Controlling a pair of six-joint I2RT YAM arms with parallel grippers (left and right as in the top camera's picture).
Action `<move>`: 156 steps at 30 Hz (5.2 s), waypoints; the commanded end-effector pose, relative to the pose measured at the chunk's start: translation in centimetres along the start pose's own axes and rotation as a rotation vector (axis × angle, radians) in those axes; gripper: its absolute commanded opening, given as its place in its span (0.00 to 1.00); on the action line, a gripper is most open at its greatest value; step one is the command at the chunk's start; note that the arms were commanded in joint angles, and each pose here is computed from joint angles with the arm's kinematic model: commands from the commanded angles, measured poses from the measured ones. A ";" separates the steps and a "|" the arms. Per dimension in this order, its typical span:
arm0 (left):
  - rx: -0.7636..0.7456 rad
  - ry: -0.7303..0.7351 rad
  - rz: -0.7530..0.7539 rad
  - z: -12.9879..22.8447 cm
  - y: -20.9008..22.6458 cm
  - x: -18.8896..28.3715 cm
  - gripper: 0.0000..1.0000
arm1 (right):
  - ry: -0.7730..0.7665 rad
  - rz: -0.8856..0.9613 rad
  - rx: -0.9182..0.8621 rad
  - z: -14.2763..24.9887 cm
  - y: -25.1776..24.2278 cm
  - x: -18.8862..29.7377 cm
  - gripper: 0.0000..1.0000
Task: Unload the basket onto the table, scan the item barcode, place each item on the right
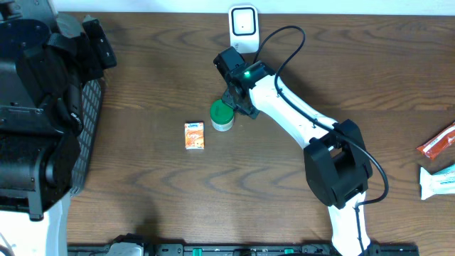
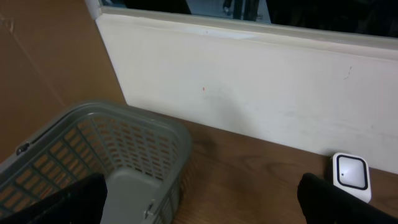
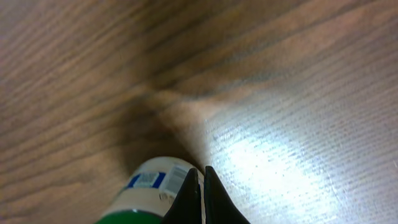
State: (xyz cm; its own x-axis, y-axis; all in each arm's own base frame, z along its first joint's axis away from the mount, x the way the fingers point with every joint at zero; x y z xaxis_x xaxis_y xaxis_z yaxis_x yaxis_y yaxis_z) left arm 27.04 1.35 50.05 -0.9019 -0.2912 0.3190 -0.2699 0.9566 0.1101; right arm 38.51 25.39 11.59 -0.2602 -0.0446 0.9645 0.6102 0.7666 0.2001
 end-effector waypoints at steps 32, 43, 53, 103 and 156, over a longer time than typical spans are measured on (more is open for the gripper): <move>0.010 0.000 -0.007 0.0 0.2 0.1 0.98 | 0.287 -0.190 0.172 8.2 3.8 1.6 0.02; 0.010 0.000 -0.007 0.1 0.2 0.1 0.98 | 0.128 -0.347 0.250 7.1 7.0 2.1 0.08; 0.010 0.000 -0.007 0.0 0.2 0.1 0.98 | 0.107 -0.568 0.462 7.6 10.1 3.8 0.16; 0.010 0.000 -0.007 0.1 0.2 0.1 0.98 | -0.066 -0.306 0.988 0.8 9.0 2.8 0.99; 0.010 0.000 -0.007 0.0 0.2 0.1 0.98 | 0.232 0.103 0.765 3.9 2.3 -0.3 0.53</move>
State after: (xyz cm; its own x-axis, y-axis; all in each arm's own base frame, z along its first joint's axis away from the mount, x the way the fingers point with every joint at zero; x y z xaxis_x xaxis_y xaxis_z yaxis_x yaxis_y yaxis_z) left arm 27.02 1.36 50.06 -0.9020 -0.2912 0.3186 -0.2700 0.9566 0.1100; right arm 37.17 28.71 9.88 0.0151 0.0027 0.9999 -0.1171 0.9931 -0.0009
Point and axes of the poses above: each gripper's point midway between its finger pads, its own x axis back along the fingers, its own y axis along the line the jaws close on, z = x × y, the point moved 6 cm from there along x, back along the fingers, and after that the axes turned 7 degrees about -x, right-handed, at the moved point
